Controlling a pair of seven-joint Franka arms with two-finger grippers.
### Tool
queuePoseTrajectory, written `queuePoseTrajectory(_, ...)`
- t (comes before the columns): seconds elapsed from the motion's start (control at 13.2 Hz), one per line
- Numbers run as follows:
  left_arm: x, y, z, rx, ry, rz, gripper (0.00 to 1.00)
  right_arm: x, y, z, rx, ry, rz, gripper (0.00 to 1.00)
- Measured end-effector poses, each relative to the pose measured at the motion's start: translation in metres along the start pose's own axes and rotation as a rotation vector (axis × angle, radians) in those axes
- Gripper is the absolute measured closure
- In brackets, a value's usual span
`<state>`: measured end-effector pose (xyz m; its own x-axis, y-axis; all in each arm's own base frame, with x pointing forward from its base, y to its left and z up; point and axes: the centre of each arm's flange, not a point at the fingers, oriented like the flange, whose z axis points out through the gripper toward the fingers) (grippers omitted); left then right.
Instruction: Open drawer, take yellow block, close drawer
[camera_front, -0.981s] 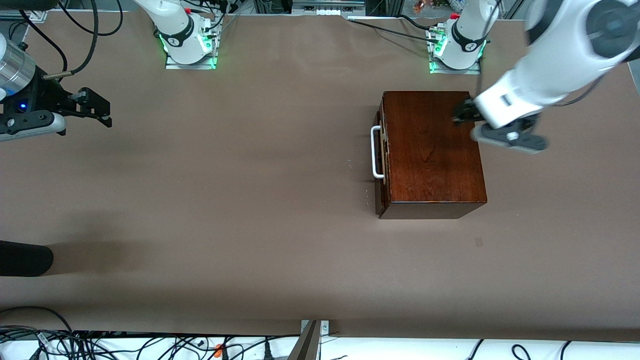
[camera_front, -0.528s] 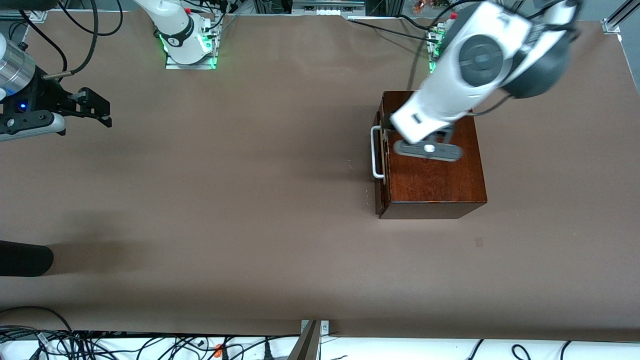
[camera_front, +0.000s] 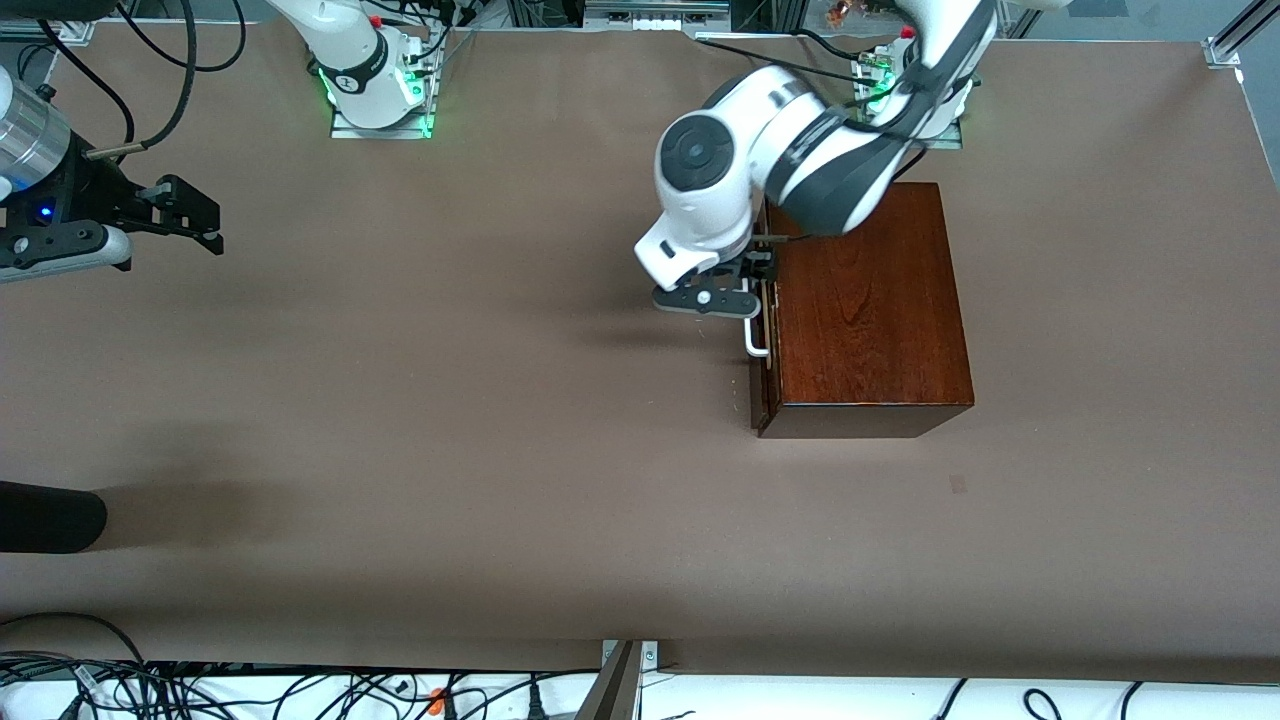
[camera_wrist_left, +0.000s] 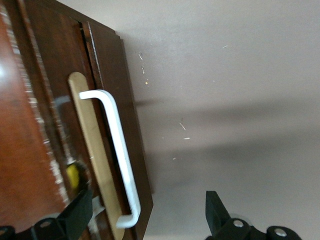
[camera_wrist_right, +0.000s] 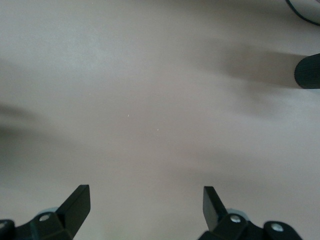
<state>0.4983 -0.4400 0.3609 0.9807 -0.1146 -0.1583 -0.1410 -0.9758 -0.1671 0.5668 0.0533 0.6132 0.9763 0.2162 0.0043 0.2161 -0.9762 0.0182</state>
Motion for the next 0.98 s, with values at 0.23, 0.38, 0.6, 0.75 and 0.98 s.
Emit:
queuePoseTrajectory(0.23,-0.001,0.015,0.025,0.047,-0.006,-0.016,0.00,0.000,0.000,0.000,0.000,0.000,0.000,0.00)
queuePoseTrajectory(0.38,0.002,0.013,0.031,0.059,-0.006,-0.018,0.00,0.000,0.000,0.000,0.000,0.000,0.000,0.00)
queuePoseTrajectory(0.6,0.003,0.011,0.032,0.062,-0.007,-0.022,0.00,0.000,0.000,0.000,0.000,0.000,0.000,0.00)
queuePoseTrajectory(0.75,0.004,0.010,0.036,0.074,-0.006,-0.020,0.00,0.000,0.000,0.000,0.000,0.000,0.000,0.00)
queuePoseTrajectory(0.98,0.006,0.009,0.042,0.091,-0.005,-0.017,0.00,0.000,0.000,0.000,0.000,0.000,0.000,0.00)
